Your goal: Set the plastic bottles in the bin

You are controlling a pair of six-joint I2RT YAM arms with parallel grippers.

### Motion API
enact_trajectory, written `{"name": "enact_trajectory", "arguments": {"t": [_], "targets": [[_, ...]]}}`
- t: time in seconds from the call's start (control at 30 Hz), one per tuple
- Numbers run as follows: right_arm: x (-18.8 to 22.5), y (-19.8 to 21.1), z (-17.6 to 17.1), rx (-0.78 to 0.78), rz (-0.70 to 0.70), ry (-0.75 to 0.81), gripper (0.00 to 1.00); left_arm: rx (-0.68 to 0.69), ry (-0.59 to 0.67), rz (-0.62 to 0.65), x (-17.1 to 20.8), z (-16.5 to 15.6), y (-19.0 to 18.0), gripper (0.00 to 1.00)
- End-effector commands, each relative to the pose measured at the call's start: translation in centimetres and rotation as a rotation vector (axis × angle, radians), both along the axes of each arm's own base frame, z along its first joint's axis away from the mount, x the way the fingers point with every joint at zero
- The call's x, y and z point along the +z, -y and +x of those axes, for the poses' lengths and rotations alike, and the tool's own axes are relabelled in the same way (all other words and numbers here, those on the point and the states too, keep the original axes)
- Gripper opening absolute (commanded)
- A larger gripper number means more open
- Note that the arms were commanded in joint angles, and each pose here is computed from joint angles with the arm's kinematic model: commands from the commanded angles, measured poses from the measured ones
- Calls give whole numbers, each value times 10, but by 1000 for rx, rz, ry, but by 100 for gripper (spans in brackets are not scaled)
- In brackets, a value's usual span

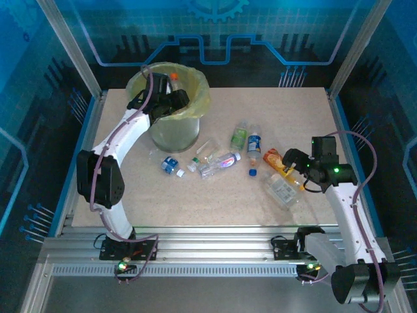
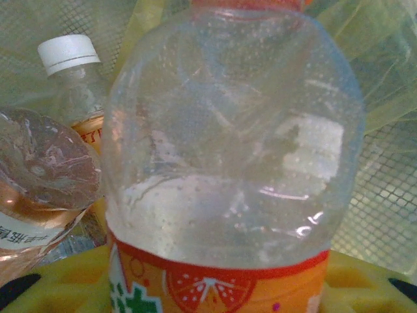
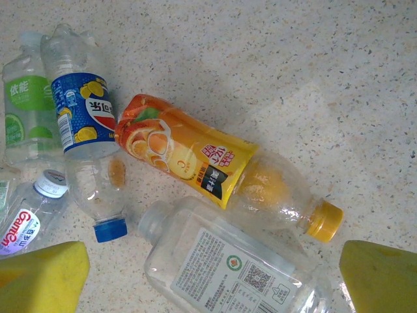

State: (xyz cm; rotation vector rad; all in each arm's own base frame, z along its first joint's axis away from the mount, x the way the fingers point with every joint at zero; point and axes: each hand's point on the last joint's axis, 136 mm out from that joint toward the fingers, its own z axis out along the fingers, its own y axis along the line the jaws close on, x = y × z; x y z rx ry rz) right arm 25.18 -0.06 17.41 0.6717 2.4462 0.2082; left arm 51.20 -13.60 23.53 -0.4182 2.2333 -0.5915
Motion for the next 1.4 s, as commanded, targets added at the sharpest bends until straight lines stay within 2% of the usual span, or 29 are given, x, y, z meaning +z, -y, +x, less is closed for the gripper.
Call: {"name": "enact_trajectory", "arguments": {"t": [0.0, 0.17, 0.57, 0.87, 1.1, 1.23, 1.37], "targets": [[6, -2, 2, -7, -2, 17, 100, 14, 2, -8, -4, 5, 2, 58], [4, -1, 1, -6, -3, 14, 100, 10, 24, -6, 7, 8, 2, 74], [3, -1, -2, -8, -6, 17, 100, -9, 176, 12, 82, 10, 1, 99], [4, -1, -1, -7, -7, 21, 100, 8, 330, 31, 150, -17, -12, 99], [5, -2, 1, -4, -1, 28, 100, 46, 468, 38, 191, -59, -30, 99], [6, -4, 3, -1, 5, 36, 100, 93, 510, 38, 197, -88, -44, 99], [8, -5, 5, 3, 8, 48, 100, 156, 490, 42, 178, -118, -61, 99]]}}
